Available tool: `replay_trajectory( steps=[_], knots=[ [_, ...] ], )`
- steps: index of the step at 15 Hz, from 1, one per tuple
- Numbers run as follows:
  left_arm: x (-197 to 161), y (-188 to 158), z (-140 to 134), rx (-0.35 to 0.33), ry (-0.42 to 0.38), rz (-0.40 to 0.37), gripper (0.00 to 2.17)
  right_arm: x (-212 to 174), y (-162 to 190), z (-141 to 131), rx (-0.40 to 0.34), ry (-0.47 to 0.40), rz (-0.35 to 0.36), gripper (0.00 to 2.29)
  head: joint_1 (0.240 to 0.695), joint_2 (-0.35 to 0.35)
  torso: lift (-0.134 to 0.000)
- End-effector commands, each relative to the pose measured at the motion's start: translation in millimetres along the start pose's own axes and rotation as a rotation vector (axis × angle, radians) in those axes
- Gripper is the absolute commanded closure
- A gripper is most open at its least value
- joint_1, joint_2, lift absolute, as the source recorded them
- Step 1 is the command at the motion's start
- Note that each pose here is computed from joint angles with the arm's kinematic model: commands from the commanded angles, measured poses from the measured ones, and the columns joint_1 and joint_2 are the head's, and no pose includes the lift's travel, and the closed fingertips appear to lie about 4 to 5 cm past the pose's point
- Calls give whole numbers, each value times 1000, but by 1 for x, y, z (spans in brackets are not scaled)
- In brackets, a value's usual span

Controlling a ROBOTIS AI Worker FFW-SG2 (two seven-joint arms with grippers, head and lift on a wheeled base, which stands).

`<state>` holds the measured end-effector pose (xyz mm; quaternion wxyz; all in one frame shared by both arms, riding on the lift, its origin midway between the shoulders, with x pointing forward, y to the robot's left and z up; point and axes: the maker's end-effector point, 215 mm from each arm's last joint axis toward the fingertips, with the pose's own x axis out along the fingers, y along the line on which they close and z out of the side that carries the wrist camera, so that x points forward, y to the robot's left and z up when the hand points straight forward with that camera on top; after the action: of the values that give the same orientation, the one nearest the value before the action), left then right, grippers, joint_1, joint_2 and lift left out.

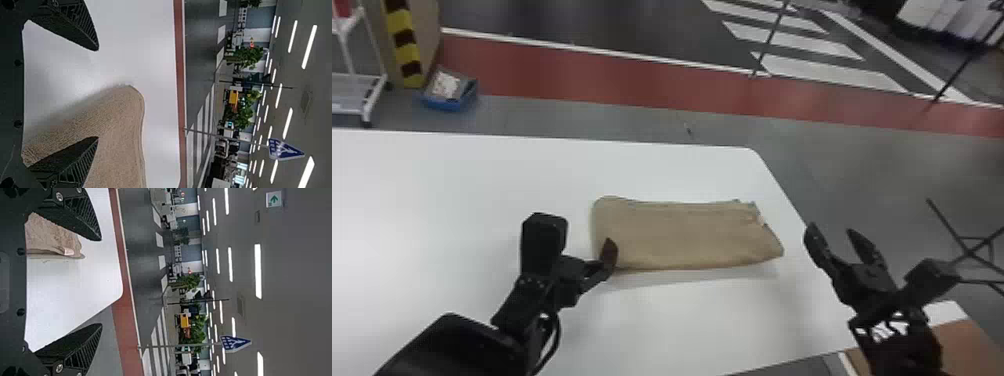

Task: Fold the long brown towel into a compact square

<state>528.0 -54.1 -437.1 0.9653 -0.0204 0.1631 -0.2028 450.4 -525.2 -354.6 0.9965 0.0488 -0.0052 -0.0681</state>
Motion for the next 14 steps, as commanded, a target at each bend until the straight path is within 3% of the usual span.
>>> replay_trajectory(
  steps=[1,5,9,14],
  knots=[
    [4,-6,-4,-36,21,-26,113,-6,-5,-10,4,15,-10,124,695,-350,-125],
    [4,-27,-15,-62,58,-83,221,-2,-6,-8,-7,1,-7,127,695,-350,-125],
    [7,-35,-4,-112,49,-119,221,5,-5,-16,-7,7,-5,127,695,-350,-125],
    [10,-40,-15,-78,118,-143,437,7,0,-17,-1,8,4,130,695,-350,-125]
  ],
)
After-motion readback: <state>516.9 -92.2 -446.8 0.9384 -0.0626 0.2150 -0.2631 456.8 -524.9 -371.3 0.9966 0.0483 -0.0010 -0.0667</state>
